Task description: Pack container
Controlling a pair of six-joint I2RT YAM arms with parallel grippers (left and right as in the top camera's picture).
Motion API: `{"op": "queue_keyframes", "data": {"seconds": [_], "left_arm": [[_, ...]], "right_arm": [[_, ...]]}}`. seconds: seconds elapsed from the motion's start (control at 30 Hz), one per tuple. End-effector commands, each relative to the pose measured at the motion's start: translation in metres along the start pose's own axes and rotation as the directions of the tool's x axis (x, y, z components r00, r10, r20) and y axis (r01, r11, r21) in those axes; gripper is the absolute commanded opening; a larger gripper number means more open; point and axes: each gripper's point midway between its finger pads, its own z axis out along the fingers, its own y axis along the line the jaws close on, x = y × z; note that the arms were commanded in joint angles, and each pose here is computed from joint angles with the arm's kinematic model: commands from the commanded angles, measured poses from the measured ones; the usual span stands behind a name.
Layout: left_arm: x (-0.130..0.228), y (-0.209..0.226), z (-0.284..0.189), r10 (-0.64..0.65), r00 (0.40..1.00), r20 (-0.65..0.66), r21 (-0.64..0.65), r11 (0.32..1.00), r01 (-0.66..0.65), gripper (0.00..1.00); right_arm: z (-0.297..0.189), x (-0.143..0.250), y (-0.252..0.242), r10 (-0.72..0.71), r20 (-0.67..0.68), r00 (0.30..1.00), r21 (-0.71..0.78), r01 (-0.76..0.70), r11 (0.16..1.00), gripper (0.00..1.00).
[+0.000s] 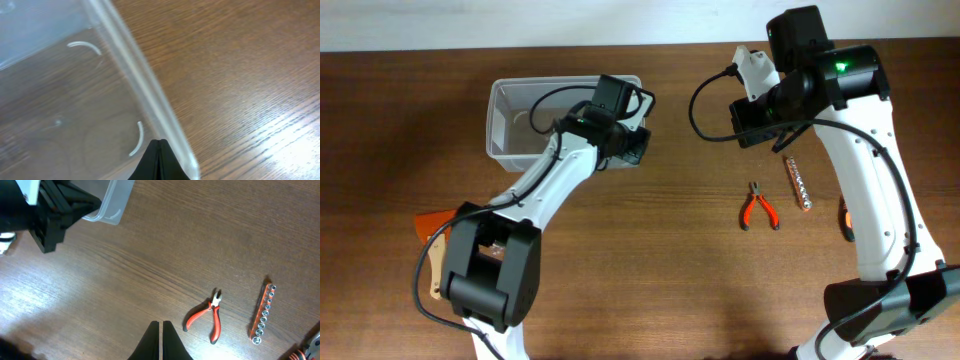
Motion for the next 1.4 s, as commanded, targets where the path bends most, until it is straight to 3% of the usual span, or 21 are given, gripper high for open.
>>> {"op": "queue_keyframes", "data": {"seconds": [0.0, 0.1, 0.23, 0.27, 0.4, 0.77, 1.37], "left_arm": [[-0.017, 0.021, -0.012, -0.033, 0.999, 0.031, -0.013, 0.999, 0.034, 0.02], [-0.028, 0.049, -0.029, -0.064, 0.997, 0.038, -0.087, 0.994, 0.067, 0.03], [-0.037, 0.102, -0.074, -0.122, 0.992, 0.031, -0.264, 0.956, 0.126, 0.29], [-0.038, 0.113, -0.092, -0.141, 0.990, 0.024, -0.293, 0.946, 0.142, 0.31], [-0.026, 0.134, -0.171, -0.255, 0.967, 0.009, -0.334, 0.910, 0.243, 0.27], [0.040, 0.129, -0.301, -0.402, 0.915, 0.019, -0.393, 0.839, 0.377, 0.24], [0.054, 0.125, -0.310, -0.420, 0.908, -0.002, -0.400, 0.832, 0.384, 0.24]], "right_arm": [[-0.010, -0.003, -0.004, -0.013, 0.028, 1.000, 0.026, 0.012, 1.000, 0.04], [-0.012, -0.003, -0.011, 0.004, 0.032, 0.999, 0.033, -0.005, 0.999, 0.04], [-0.014, -0.003, -0.019, 0.024, 0.040, 0.999, 0.038, -0.025, 0.999, 0.04], [-0.014, -0.004, -0.018, 0.025, 0.046, 0.999, 0.023, -0.026, 0.999, 0.04], [-0.016, -0.013, 0.013, -0.051, 0.095, 0.994, -0.127, 0.063, 0.990, 0.04], [-0.014, -0.056, 0.097, -0.257, 0.274, 0.927, -0.164, 0.309, 0.937, 0.04], [0.097, -0.086, 0.143, -0.350, 0.245, 0.904, -0.234, 0.405, 0.884, 0.04]]}}
